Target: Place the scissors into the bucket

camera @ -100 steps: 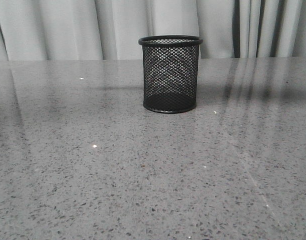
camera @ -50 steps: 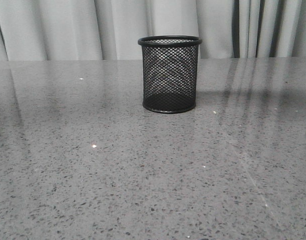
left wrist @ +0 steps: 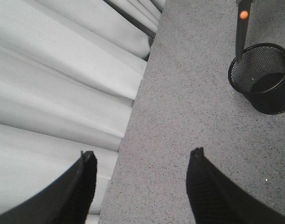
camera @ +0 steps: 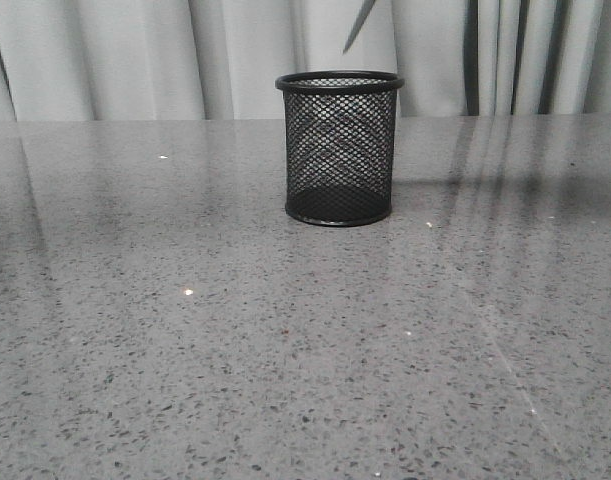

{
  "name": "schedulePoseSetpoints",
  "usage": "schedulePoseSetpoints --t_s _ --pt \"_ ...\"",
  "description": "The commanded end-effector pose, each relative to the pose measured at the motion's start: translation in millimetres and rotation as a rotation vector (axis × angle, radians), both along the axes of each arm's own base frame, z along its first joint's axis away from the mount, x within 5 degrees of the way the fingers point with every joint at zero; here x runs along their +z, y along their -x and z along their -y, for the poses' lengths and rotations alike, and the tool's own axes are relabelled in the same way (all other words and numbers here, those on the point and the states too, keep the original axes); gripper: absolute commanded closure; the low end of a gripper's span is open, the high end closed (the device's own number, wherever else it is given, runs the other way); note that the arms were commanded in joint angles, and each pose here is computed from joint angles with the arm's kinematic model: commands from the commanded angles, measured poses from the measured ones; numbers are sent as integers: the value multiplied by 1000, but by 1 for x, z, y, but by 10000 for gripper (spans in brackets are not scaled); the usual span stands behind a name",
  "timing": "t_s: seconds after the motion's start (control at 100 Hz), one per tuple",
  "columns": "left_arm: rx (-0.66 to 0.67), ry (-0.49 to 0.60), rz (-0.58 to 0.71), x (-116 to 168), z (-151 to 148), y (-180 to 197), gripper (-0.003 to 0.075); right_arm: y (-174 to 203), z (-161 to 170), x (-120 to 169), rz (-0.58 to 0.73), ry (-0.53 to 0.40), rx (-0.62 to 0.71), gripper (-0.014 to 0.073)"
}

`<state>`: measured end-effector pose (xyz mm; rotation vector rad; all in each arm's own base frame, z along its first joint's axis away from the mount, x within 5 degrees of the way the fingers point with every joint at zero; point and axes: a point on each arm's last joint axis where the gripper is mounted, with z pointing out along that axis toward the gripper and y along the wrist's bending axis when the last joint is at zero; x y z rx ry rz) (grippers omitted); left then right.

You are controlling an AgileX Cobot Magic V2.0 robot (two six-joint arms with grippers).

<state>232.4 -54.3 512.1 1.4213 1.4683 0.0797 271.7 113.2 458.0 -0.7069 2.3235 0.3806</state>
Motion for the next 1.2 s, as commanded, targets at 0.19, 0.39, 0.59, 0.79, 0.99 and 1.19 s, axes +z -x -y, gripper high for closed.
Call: schedulePoseSetpoints --t_s 0.19,0.39,0.59,0.79,0.99,1.19 --pt "14 76 96 20 1 11 331 -16 -6 -12 -55 15 6 668" --pt "17 78 100 20 1 11 331 -29 -10 -26 -98 29 6 669" --pt "17 78 95 19 1 9 331 -36 -14 -34 -126 25 11 668" --pt "17 78 95 19 1 9 331 -36 -15 -35 -129 19 15 645" --pt "17 78 95 19 1 9 331 -36 -15 -34 -132 11 18 449" --pt "17 78 95 19 1 9 331 -32 -13 -28 -114 4 16 400"
